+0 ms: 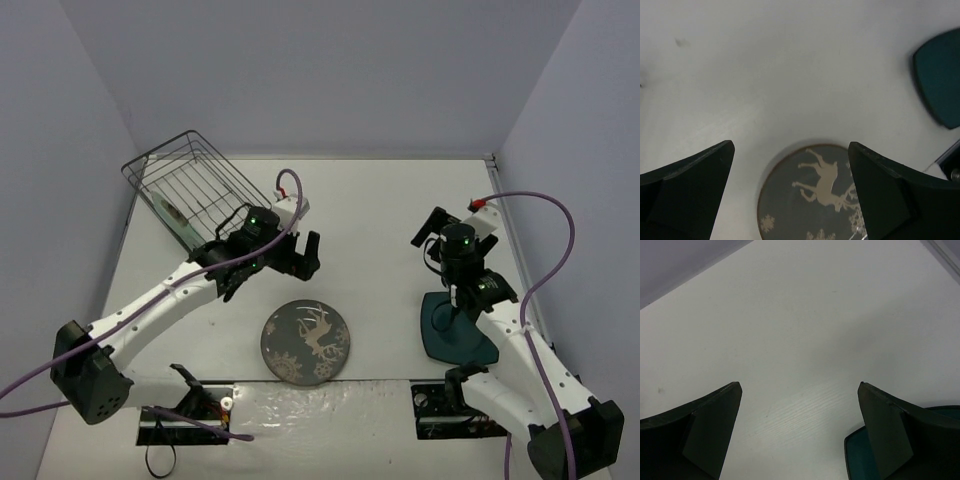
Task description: Load the plates into the dish rack
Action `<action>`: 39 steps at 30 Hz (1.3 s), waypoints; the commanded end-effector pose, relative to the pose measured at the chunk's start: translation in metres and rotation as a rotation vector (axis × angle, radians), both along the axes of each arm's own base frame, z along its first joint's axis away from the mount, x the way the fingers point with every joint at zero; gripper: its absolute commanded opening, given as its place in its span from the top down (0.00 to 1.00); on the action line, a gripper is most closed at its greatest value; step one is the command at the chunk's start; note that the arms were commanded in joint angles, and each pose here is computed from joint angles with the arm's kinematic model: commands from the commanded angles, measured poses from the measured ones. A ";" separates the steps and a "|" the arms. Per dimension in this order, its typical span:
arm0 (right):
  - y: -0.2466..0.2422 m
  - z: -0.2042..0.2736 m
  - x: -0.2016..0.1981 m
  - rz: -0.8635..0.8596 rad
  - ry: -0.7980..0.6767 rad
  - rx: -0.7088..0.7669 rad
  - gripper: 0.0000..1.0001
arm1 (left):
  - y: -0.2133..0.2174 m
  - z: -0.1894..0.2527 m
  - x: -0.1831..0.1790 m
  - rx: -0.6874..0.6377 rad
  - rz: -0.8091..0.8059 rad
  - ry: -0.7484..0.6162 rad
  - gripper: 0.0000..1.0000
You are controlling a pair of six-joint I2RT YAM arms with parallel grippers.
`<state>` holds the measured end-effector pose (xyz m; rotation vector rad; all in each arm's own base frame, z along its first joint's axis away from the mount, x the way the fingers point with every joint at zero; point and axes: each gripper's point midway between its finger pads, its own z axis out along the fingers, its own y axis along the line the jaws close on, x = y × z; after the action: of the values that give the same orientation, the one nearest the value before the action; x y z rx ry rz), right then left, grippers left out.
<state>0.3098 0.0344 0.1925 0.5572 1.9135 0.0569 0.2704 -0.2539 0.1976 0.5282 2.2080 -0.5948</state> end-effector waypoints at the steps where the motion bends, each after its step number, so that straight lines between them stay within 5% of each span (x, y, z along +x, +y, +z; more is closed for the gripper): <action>1: 0.014 0.019 0.012 0.047 -0.096 0.057 0.00 | 0.004 0.006 -0.016 -0.130 0.064 0.040 0.03; 12: 0.023 0.009 0.020 0.078 -0.087 0.069 0.00 | 0.052 -0.094 -0.088 -0.189 0.222 0.344 0.03; 21: 0.028 0.007 0.024 0.096 -0.085 0.080 0.00 | 0.072 -0.116 -0.100 -0.528 0.291 0.427 0.03; 39: 0.024 0.004 0.024 0.074 -0.075 0.072 0.00 | 0.067 -0.154 -0.133 -0.463 0.237 0.641 0.08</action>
<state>0.3248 0.0586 0.1812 0.5021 1.9337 0.1741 0.1360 -0.1822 0.0453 -0.2199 2.5196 -1.1998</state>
